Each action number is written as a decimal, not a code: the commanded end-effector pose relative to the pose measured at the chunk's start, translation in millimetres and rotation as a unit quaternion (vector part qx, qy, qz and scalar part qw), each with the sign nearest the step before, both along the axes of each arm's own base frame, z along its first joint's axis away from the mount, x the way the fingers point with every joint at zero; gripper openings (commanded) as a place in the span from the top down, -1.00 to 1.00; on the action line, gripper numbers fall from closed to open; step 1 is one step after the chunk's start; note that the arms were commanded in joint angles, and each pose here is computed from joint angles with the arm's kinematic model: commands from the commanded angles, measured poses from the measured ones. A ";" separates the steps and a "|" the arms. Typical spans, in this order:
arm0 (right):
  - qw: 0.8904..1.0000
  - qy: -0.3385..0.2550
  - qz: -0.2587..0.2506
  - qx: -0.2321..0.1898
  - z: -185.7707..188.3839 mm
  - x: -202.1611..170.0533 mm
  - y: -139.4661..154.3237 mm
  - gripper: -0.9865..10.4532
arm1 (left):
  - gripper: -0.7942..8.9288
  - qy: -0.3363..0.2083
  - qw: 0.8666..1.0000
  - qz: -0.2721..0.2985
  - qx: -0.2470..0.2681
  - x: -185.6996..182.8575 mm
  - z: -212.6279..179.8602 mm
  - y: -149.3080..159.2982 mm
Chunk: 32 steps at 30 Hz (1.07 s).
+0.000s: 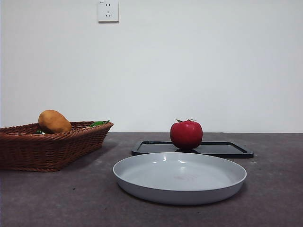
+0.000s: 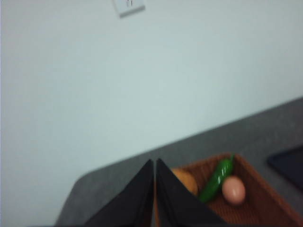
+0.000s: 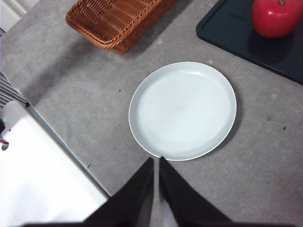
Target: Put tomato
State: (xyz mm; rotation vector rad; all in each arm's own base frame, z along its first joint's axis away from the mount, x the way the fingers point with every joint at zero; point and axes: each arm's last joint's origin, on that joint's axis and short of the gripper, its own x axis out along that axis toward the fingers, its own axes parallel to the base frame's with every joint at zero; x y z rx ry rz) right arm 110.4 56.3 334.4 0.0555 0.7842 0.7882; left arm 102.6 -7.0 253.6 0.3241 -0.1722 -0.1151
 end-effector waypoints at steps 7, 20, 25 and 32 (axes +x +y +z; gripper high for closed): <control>1.000 -0.002 0.001 0.004 2.4 0.9 1.1 0.82 | 0.82 0.028 1.000 0.008 0.003 -8.6 -52.2 1.3; 1.000 -0.003 0.001 0.005 2.4 1.0 1.2 0.82 | 0.82 0.119 0.992 0.031 0.002 -5.9 -95.8 2.7; 1.000 -0.003 0.001 0.005 2.4 1.0 1.2 0.82 | 0.82 0.167 0.985 0.032 -0.019 -7.0 -104.3 2.8; 1.000 -0.003 0.001 0.005 2.6 1.0 1.2 0.82 | 0.82 0.171 0.983 0.032 -0.061 -7.1 -104.2 2.7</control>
